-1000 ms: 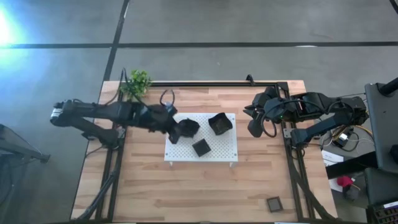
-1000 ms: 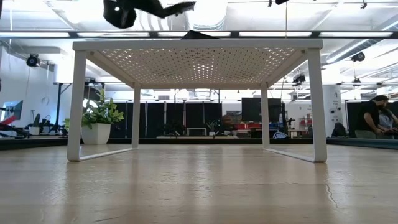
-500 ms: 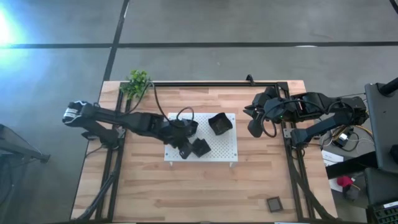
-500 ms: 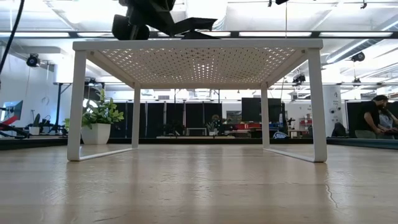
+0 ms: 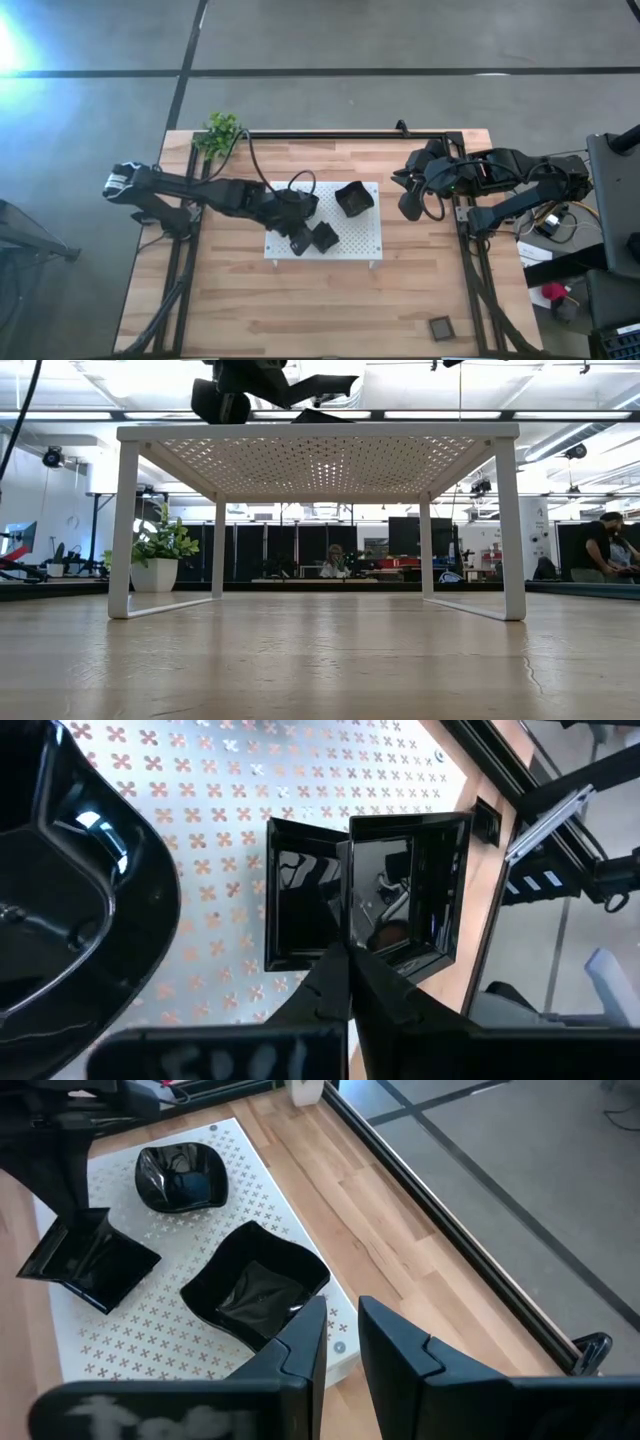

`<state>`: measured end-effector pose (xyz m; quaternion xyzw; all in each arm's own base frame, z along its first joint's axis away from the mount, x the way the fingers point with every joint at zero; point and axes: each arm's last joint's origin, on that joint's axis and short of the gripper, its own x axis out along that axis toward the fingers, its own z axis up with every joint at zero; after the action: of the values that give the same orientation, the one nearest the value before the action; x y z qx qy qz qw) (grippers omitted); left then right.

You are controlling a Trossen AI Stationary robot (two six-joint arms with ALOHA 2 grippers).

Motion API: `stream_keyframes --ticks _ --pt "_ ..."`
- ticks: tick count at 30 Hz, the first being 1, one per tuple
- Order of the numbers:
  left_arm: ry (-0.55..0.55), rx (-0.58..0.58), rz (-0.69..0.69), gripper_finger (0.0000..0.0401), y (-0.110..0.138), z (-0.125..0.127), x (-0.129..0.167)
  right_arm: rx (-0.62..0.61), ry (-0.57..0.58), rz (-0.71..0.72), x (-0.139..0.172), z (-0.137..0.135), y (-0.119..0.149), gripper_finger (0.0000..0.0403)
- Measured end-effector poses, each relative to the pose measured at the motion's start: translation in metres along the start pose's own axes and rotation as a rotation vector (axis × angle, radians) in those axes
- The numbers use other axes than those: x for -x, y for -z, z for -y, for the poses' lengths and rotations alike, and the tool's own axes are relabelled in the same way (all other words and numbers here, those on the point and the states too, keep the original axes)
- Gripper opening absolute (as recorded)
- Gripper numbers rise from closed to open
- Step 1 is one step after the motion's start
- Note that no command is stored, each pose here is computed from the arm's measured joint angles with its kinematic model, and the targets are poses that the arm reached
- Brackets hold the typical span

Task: Pick & Place Mini shaped plates
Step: Stack the black square plate on top of the black square plate on the shelf

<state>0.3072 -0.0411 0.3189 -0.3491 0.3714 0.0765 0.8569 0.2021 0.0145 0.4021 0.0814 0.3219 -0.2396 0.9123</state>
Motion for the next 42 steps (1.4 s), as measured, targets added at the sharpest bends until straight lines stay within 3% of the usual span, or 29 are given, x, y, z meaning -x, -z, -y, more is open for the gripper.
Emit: stream_keyframes --ticks 14,32,36,42 --pt "-0.003 0.013 0.002 0.0032 -0.001 -0.001 0.0 0.0 0.0 0.0 0.0 0.0 0.0 0.0057" --pt "0.005 0.019 0.024 0.0032 -0.012 0.001 0.013 -0.001 -0.001 0.001 0.0 0.0 0.0 0.0057" --pt "0.038 -0.072 0.058 0.0032 -0.02 0.009 0.024 -0.004 -0.012 0.005 0.003 0.002 0.0 0.0057" --pt "0.064 -0.402 0.145 0.0032 -0.022 0.033 0.042 0.031 -0.205 -0.06 0.013 -0.009 0.007 0.0056"
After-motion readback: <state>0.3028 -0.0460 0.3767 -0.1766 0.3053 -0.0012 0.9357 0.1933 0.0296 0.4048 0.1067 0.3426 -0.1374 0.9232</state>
